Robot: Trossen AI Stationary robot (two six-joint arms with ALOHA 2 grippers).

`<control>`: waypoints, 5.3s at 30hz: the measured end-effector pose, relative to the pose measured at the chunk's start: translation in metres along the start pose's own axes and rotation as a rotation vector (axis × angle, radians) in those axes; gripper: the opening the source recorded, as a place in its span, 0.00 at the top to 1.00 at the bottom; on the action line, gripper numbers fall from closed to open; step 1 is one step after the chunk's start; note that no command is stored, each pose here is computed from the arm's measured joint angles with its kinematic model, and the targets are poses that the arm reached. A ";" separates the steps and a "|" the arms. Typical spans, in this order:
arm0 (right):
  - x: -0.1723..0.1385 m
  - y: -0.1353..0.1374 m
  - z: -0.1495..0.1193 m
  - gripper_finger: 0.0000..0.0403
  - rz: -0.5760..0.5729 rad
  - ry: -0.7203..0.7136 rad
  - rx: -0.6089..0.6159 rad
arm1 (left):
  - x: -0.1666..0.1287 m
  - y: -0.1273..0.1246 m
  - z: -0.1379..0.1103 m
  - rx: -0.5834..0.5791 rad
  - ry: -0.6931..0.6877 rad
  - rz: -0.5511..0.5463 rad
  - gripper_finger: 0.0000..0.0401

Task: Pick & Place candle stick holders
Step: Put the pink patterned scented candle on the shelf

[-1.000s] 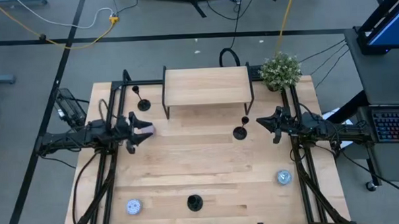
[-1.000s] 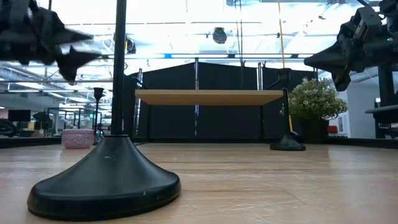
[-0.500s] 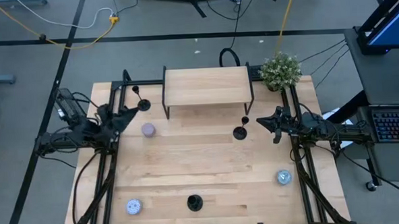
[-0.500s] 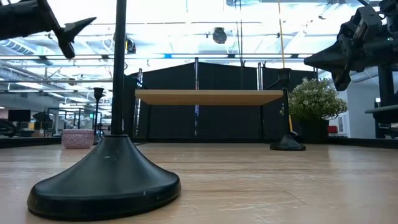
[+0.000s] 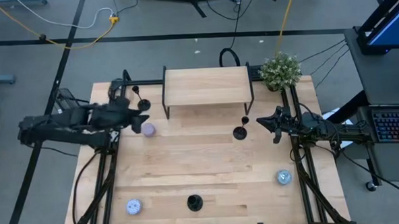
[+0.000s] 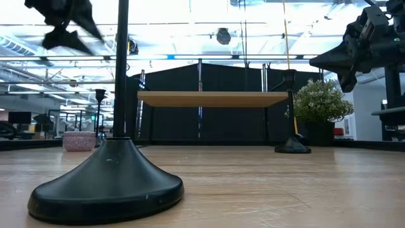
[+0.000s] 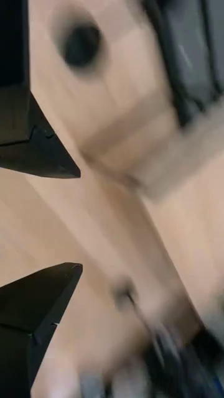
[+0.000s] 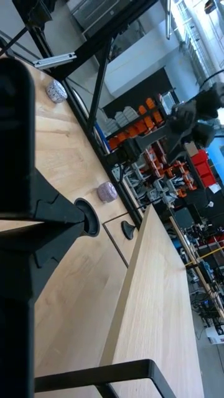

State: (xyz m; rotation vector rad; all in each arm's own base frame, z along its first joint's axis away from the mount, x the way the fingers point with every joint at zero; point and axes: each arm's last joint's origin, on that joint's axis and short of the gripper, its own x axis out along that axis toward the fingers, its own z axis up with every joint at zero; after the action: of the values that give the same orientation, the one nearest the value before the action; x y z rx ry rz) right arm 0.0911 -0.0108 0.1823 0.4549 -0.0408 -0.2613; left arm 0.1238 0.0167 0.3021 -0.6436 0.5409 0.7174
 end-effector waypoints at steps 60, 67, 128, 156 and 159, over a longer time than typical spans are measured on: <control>0.000 0.000 0.000 1.00 0.001 0.000 0.078 | 0.112 0.005 -0.039 0.070 0.524 0.595 0.02; 0.000 0.000 0.000 1.00 0.001 0.000 0.078 | 0.119 0.005 -0.032 0.044 0.471 0.549 0.02; 0.000 0.000 0.000 1.00 0.001 0.000 0.079 | 0.130 0.012 -0.076 0.001 0.381 0.562 0.02; 0.000 0.000 0.000 1.00 0.001 0.000 0.079 | 0.143 0.023 -0.090 0.041 0.328 0.491 0.02; 0.000 0.000 0.000 1.00 0.001 0.000 0.079 | 0.144 0.028 -0.095 0.031 0.339 0.499 0.02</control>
State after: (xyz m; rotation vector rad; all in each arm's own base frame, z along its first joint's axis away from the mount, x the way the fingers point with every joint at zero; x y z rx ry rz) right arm 0.0910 -0.0108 0.1824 0.5335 -0.0519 -0.2596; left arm 0.1732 0.0284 0.1347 -0.6093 1.0454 1.0725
